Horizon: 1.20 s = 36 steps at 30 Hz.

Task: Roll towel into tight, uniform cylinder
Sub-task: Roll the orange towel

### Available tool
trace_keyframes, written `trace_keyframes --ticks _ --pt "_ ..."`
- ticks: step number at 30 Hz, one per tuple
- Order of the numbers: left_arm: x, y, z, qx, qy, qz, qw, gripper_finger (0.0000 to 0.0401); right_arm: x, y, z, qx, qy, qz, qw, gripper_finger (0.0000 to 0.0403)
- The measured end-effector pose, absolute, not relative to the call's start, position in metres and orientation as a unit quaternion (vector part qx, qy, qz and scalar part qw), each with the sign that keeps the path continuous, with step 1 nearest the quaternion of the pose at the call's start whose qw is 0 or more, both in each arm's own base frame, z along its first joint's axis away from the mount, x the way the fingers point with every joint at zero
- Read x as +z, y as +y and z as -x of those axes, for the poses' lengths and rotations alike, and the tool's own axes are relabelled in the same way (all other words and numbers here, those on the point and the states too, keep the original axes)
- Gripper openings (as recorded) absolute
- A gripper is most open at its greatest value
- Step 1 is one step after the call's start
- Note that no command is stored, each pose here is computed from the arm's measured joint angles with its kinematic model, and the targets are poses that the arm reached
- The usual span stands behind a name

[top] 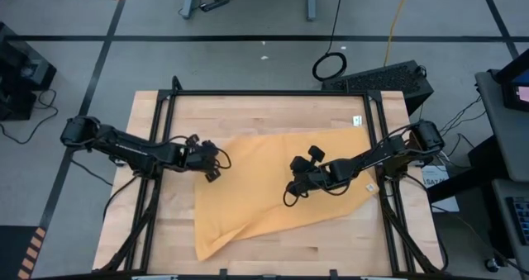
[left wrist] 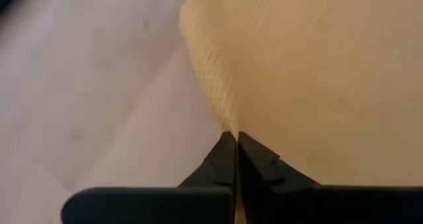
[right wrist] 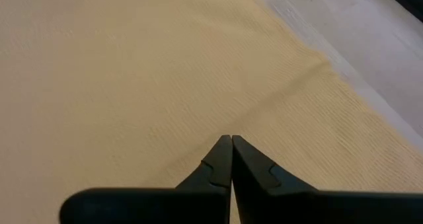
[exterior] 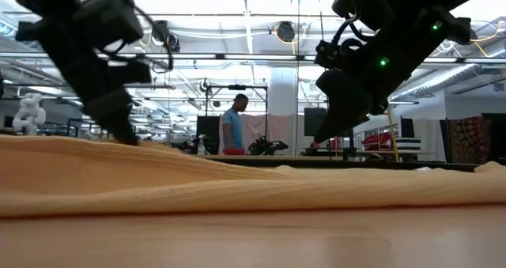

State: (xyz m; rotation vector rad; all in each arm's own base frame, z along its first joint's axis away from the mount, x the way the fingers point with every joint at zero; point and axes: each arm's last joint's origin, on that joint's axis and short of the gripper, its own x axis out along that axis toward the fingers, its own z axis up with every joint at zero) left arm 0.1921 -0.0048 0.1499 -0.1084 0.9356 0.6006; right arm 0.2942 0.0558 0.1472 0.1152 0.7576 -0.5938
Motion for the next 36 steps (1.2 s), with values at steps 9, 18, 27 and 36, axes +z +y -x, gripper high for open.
trace_keyframes --ticks 9,18,27,36 --pt "0.179 -0.023 -0.216 0.186 0.402 -0.040 0.896 0.0008 0.149 0.054 -0.294 -0.322 0.340 -0.054 0.882 0.0000" --pt "0.158 -0.044 -0.217 0.074 0.463 0.055 0.881 0.0146 0.149 0.050 -0.295 -0.326 0.341 -0.053 0.880 0.0000" --pt "0.189 -0.035 -0.217 0.152 0.395 -0.047 0.905 0.0276 0.149 0.050 -0.295 -0.322 0.344 -0.052 0.880 0.0000" --pt "0.167 0.003 -0.207 0.159 0.476 0.065 0.863 0.0229 0.148 0.051 -0.295 -0.310 0.353 -0.051 0.881 0.0000"
